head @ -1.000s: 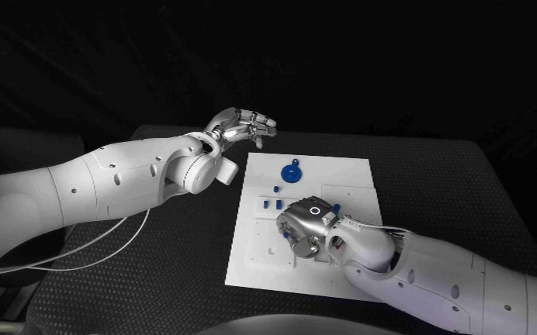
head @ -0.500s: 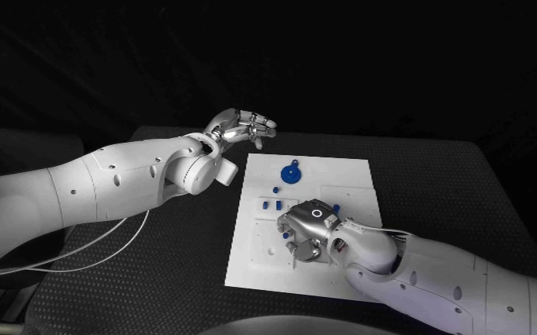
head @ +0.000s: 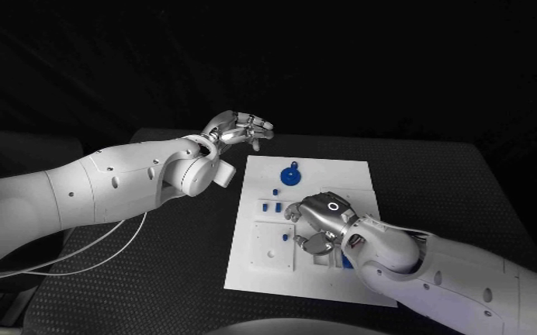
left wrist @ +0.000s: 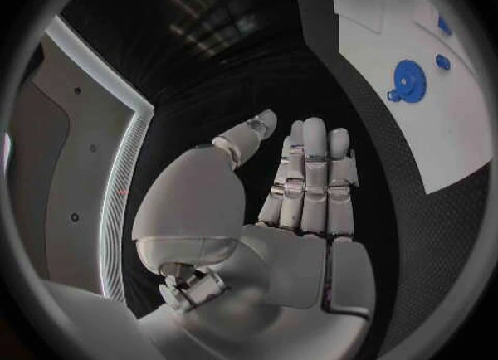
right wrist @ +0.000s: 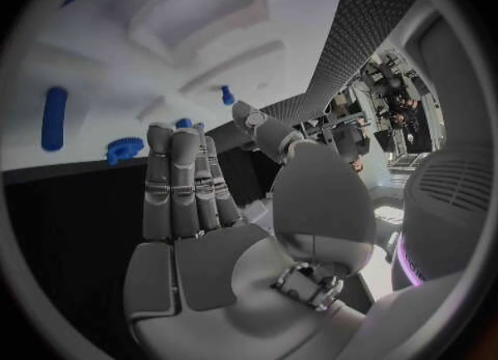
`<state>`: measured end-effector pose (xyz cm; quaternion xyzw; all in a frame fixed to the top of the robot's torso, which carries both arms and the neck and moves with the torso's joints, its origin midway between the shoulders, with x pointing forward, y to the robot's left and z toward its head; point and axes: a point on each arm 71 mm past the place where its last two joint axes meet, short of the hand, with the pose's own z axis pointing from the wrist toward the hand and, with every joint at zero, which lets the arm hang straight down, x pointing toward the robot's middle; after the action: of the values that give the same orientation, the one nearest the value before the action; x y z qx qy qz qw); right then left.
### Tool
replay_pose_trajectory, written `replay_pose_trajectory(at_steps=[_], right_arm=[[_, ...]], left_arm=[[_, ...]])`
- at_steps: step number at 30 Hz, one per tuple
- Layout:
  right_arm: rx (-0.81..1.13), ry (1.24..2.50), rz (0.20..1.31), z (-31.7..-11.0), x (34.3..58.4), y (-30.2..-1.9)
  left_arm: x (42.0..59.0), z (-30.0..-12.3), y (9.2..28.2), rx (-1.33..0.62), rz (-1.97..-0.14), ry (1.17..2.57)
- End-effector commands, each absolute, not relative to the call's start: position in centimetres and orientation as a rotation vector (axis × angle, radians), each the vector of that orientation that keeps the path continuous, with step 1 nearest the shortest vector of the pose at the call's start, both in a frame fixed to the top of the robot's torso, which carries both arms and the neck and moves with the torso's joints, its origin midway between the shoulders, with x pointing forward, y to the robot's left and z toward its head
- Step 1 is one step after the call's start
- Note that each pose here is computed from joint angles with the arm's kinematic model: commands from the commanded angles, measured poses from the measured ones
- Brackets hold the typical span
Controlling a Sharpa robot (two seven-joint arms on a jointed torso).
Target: Assemble the parts on the task board
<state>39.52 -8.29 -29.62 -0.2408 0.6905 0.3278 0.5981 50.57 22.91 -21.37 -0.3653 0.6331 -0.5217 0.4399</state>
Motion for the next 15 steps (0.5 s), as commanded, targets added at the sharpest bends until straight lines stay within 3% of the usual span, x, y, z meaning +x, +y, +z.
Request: replay_pose_trajectory(at_steps=[1, 7, 15], right_arm=[[-0.503, 1.552, 0.769, -27.5, 40.3, -8.9], [-0.522, 1.592, 0.674, -24.8, 42.5, -11.3], [-0.558, 1.708, 0.51, -24.4, 44.5, -14.4]], left_arm=[[50.6, -21.2, 22.9, -0.906, -1.311, 1.574], [50.6, -21.3, 22.9, -0.906, -1.311, 1.576], [50.7, -21.3, 23.0, -0.907, -1.309, 1.575]])
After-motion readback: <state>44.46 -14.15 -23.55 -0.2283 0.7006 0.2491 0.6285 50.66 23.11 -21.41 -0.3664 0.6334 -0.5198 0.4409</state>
